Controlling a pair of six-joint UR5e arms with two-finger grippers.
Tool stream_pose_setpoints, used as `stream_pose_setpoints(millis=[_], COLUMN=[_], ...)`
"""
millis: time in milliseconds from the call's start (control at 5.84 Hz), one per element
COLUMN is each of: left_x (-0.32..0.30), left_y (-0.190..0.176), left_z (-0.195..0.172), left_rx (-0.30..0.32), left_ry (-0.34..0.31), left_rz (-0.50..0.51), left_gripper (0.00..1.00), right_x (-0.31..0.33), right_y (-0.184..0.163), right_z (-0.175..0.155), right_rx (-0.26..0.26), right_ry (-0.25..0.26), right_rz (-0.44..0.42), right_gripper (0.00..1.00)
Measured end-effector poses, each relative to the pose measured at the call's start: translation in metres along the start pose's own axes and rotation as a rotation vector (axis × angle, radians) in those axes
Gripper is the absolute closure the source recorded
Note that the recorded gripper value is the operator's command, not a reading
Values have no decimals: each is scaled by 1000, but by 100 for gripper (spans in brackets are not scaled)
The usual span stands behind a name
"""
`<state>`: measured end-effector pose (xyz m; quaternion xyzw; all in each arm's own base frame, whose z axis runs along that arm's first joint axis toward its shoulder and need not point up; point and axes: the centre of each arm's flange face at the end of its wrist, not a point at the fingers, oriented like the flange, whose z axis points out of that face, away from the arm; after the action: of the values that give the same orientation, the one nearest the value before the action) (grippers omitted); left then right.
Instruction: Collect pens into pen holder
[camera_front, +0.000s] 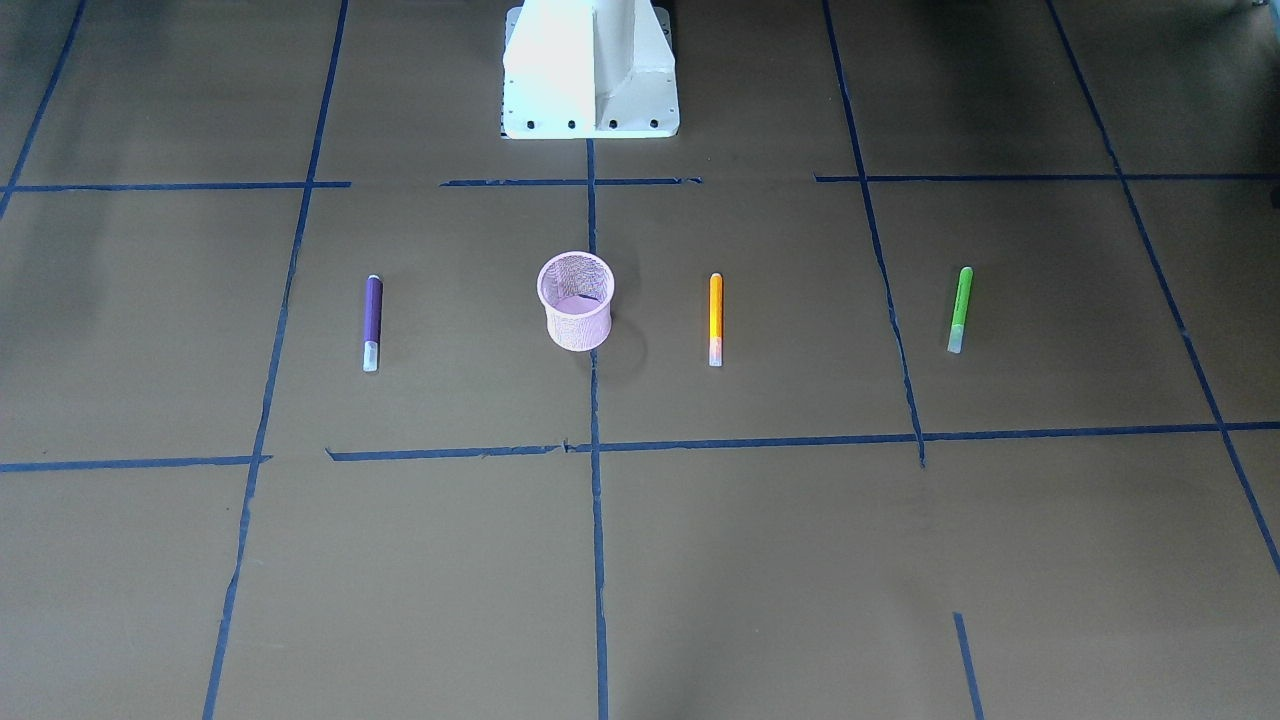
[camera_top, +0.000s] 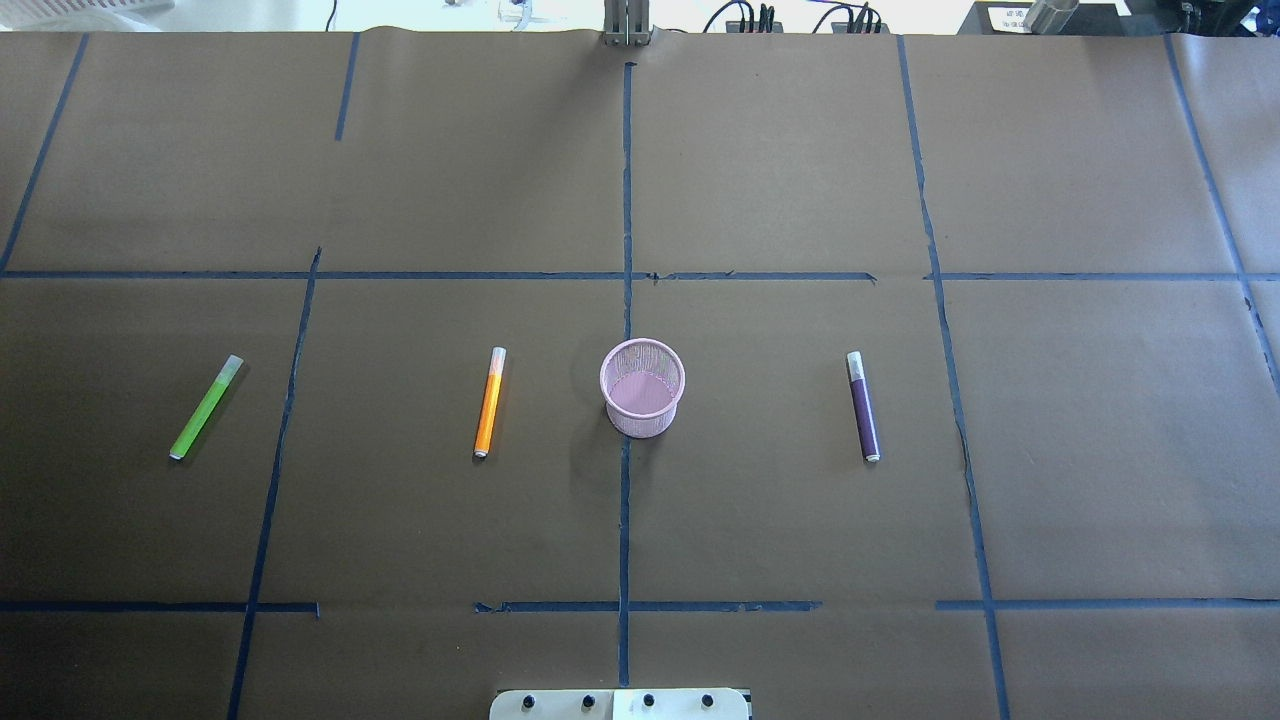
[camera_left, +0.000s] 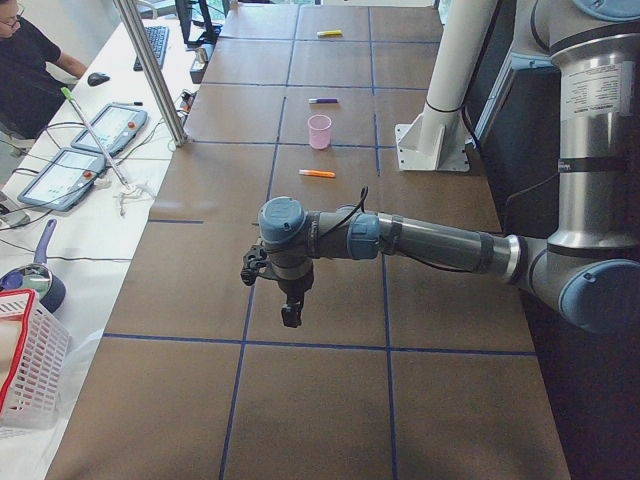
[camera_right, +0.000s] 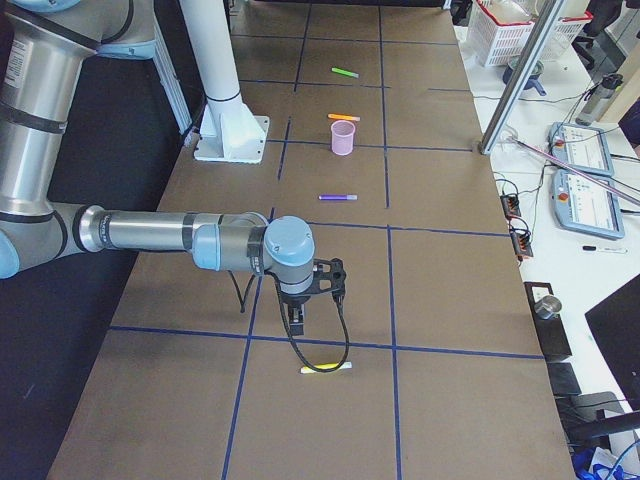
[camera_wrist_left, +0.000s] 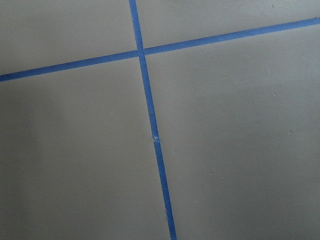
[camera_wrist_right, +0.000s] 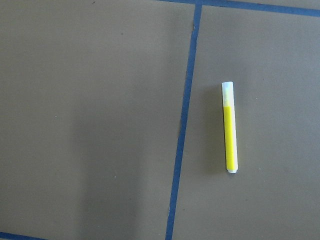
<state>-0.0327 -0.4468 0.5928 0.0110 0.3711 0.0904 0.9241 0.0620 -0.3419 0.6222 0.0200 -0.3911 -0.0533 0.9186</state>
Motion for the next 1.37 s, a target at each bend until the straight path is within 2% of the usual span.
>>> stream_pose_setpoints(millis=[342,856,1198,1369], left_x=[-5,-1,3,12], left_y=[13,16,16,14], left_z=[12,9,5,7], left_rx=[3,20,34,35], left_ry=[-12,-13,-6,21], left_rz=[72,9,5,25], left_gripper=[0,0,0,0], right_x=[0,-2,-5,-7], right_y=[4,7,9,8], right_z=[0,-1,-1,-2], right_rx=[0,16,40,50], right_ry=[0,-9,-11,-16], right_rz=[11,-14,-49,-59], right_gripper=[0,0,0,0])
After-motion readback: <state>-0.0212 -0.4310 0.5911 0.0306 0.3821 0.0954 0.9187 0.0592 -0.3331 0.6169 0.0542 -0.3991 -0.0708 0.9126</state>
